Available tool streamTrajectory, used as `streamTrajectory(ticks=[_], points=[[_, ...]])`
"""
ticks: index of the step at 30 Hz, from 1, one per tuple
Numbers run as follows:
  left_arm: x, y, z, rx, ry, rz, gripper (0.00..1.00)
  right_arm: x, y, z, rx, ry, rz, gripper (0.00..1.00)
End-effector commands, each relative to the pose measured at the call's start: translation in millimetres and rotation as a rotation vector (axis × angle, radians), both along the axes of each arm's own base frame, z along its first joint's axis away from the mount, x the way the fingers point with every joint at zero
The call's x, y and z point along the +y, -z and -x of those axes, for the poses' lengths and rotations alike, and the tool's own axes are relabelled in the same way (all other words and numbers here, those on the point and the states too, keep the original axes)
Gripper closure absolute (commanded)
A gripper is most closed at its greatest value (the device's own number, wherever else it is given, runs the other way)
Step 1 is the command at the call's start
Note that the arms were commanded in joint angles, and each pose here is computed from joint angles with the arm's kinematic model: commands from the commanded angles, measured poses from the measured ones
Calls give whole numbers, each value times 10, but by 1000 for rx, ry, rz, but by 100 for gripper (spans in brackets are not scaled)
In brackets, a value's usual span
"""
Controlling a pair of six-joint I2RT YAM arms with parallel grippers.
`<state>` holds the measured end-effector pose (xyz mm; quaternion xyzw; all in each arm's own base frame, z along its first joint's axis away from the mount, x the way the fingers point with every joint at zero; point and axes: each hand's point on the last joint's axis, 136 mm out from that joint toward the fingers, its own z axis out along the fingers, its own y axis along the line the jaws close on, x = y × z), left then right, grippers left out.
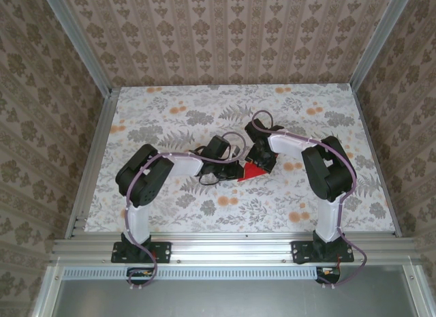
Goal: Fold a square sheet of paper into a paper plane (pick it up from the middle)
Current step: Fourth fold the wing at the center of the table.
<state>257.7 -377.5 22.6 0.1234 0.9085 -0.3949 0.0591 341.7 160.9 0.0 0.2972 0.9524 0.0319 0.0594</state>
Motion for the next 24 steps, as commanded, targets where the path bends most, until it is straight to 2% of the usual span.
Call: streamTrajectory(ticks=[1,5,8,15,21,24], points=[[163,269,4,17,-16,-110,89,-762,752,1072,424,17,299,39],[222,313,25,30,-24,-126,91,-701,728,1030,406,8,262,38],[262,317,28,35,-28,-133,91,-598,612,890,341,-14,184,39],[284,359,69,71,-23,-146,91,-198,1,374,69,-131,-95,34],[332,374,90,86,-21,-183,91,34,-570,189,-108,-248,-241,29],[338,384,102,88,-10,-200,91,79,-766,159,-169,-286,-270,28]])
